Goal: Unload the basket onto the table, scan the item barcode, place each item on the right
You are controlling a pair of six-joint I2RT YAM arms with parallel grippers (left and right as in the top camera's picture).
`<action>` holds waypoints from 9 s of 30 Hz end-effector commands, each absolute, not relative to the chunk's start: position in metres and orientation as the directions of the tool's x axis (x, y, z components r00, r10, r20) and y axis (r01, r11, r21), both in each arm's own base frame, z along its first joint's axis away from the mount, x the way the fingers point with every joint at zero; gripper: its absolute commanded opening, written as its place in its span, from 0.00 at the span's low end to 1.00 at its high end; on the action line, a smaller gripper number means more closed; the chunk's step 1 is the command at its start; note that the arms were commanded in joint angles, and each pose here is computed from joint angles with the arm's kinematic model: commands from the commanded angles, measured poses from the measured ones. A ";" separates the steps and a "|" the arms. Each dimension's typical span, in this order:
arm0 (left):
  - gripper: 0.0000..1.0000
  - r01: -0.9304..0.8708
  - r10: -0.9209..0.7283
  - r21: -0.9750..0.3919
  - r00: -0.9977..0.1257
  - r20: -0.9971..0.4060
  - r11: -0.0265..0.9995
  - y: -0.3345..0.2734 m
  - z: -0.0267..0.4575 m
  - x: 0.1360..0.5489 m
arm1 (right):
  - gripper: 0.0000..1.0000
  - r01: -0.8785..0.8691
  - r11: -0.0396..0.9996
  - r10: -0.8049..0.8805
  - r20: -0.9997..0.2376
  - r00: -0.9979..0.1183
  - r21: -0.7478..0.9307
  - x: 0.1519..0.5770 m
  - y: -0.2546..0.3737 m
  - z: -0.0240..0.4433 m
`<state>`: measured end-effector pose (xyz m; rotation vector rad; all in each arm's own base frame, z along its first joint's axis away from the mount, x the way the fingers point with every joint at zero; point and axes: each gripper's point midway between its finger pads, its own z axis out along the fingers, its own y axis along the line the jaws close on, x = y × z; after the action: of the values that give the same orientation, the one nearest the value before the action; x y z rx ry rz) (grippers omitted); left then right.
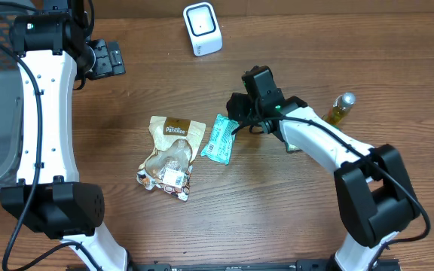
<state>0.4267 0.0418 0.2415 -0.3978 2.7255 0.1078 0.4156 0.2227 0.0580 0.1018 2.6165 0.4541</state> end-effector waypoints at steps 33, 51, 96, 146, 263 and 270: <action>1.00 -0.296 -0.266 0.011 -0.873 -0.408 0.955 0.041 0.252 0.426 | 0.44 0.128 0.918 0.180 -0.108 -0.978 0.376 0.337 0.219 0.033; 1.00 -0.296 -0.266 0.011 -0.873 -0.408 0.955 0.041 0.252 0.426 | 0.40 0.149 0.871 0.264 -0.191 -0.945 0.467 0.352 0.226 0.013; 1.00 -0.296 -0.266 0.011 -0.873 -0.408 0.955 0.041 0.252 0.426 | 0.04 0.126 0.883 0.233 -0.190 -0.954 0.452 0.347 0.225 0.011; 0.99 -0.293 -0.263 0.011 -0.874 -0.408 0.956 0.039 0.252 0.427 | 0.04 -0.458 0.729 -0.217 -0.462 -0.860 0.509 0.231 0.195 0.195; 0.99 -0.291 -0.262 0.011 -0.875 -0.408 0.957 0.038 0.252 0.427 | 0.04 -0.361 0.682 -0.720 -0.671 -0.178 -0.636 0.509 0.244 0.274; 1.00 -0.291 -0.262 0.011 -0.874 -0.408 0.957 0.038 0.252 0.427 | 0.04 -0.209 0.527 -0.844 -0.537 -0.011 -0.824 0.562 0.269 0.249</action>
<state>0.4267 0.0412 0.2414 -0.3958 2.7261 0.1080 0.5465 0.2723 0.2488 -0.8583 1.6303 -0.4512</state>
